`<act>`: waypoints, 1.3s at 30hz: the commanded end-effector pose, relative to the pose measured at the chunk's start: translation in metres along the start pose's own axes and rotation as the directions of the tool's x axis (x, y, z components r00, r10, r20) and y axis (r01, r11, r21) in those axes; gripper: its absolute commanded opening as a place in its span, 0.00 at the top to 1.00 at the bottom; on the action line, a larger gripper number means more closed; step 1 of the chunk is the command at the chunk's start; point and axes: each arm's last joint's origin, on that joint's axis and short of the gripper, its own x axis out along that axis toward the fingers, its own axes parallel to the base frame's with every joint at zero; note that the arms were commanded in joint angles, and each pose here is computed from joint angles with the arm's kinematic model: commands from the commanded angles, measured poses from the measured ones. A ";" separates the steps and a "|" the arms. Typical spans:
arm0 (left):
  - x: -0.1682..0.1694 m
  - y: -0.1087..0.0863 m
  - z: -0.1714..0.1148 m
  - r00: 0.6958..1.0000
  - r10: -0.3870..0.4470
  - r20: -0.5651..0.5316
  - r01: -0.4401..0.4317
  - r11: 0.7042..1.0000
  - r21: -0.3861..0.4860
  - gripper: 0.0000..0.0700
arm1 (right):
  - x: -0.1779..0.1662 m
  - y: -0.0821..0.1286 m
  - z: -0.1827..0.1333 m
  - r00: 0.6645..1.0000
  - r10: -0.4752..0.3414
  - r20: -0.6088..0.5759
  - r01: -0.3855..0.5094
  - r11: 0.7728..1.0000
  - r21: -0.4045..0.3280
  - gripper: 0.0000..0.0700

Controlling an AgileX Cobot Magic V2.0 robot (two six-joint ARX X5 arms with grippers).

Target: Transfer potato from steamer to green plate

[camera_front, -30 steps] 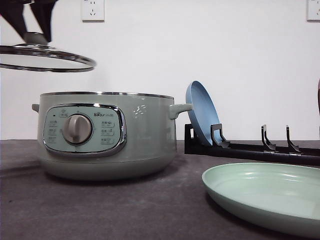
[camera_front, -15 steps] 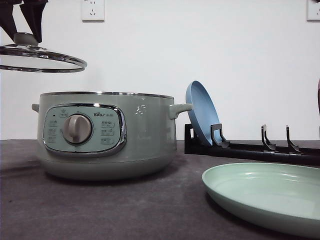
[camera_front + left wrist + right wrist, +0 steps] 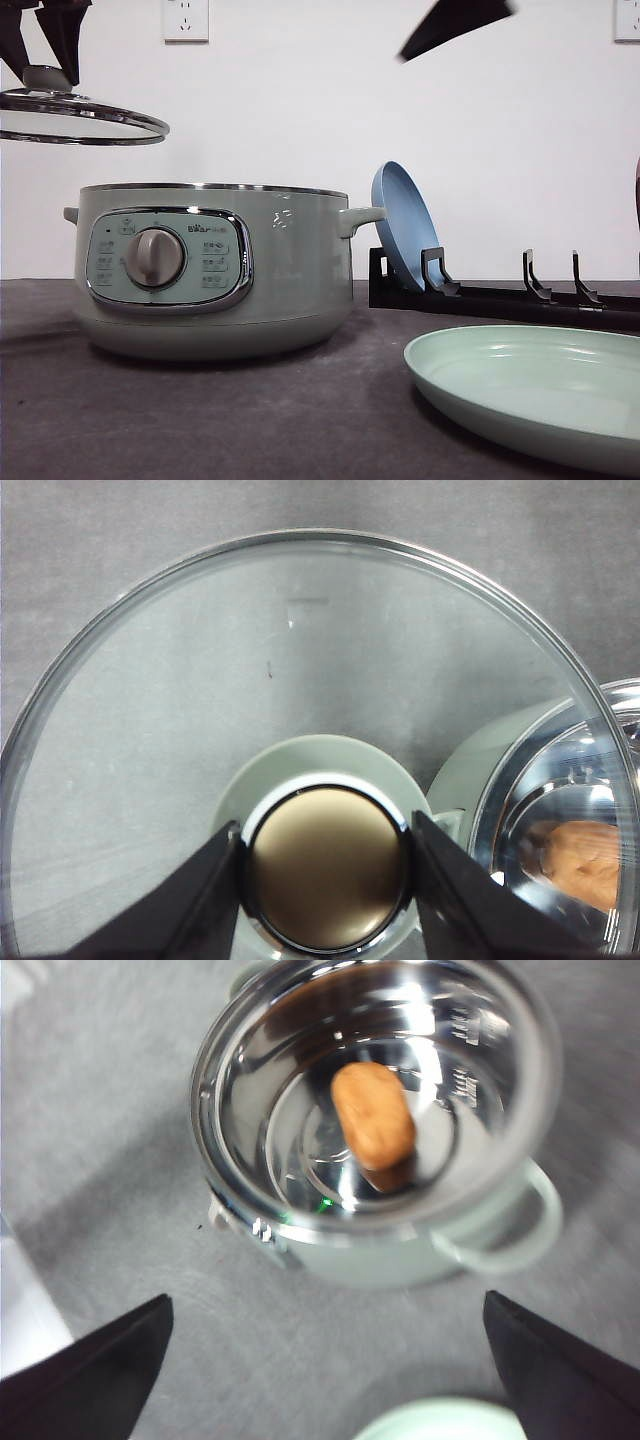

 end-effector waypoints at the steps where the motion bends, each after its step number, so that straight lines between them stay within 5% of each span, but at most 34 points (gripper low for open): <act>1: -0.012 0.000 0.008 0.997 0.002 0.074 -0.002 1.000 -0.005 1.00 | 0.018 0.000 0.017 1.000 0.014 -0.023 -0.015 0.998 -0.058 0.12; 15: -0.012 0.000 0.007 0.998 0.002 0.065 -0.002 1.000 -0.005 1.00 | 0.122 -0.003 0.084 0.996 0.033 -0.085 -0.049 0.979 -0.196 0.12; 30: -0.012 0.000 0.007 0.998 0.002 0.063 -0.001 1.000 -0.005 1.00 | 0.198 -0.023 0.074 0.991 -0.019 -0.129 -0.022 0.951 -0.309 0.12; 39: -0.012 0.000 0.006 0.998 0.002 0.055 -0.001 1.000 -0.005 1.00 | 0.225 -0.028 0.064 0.987 -0.016 -0.159 -0.034 0.951 -0.307 0.12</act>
